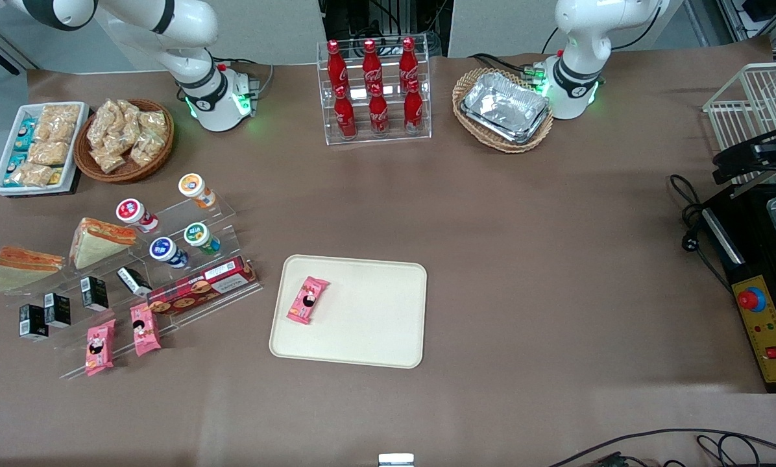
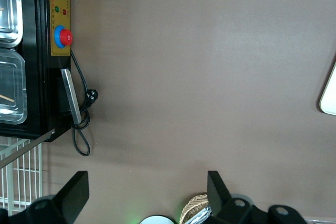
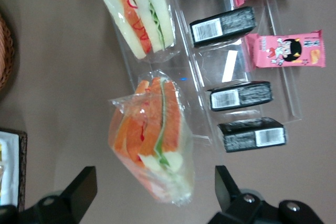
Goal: Place sandwich on tray
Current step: 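Close the right gripper on the wrapped sandwich and lift it, then carry the held sandwich over the cream tray with the right gripper, then lower the sandwich onto the tray beside the pink packet and open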
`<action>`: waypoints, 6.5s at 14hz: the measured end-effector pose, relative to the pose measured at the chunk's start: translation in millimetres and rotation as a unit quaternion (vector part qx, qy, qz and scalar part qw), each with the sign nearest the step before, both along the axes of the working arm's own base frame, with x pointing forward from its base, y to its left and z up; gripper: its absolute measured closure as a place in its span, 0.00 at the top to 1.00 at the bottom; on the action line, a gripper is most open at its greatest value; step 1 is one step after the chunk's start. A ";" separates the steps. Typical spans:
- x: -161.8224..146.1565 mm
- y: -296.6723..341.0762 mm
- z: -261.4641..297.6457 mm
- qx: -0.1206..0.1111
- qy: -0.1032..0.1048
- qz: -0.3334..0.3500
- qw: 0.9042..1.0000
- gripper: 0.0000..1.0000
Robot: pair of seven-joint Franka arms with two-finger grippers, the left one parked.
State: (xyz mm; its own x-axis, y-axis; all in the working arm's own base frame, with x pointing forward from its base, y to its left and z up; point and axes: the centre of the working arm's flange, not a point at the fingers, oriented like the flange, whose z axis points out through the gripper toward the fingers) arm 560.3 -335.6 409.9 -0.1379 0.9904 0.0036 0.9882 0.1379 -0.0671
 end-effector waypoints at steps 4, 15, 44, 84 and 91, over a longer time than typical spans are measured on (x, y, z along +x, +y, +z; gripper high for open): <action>-7.1 -2.0 -23.8 0.013 0.001 -0.012 1.000 1.00; -25.8 -17.2 -51.1 0.014 -0.015 -0.044 0.999 0.62; 75.5 484.3 62.4 0.007 0.015 -0.240 0.971 0.22; 103.0 690.1 -182.1 0.086 -0.073 -0.177 0.978 0.68; 111.5 680.8 -148.7 0.113 -0.040 -0.204 0.972 1.00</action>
State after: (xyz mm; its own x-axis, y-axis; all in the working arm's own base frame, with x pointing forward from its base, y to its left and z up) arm 671.8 345.2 261.2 0.2572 0.9378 0.2334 0.9645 -0.2639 -0.0022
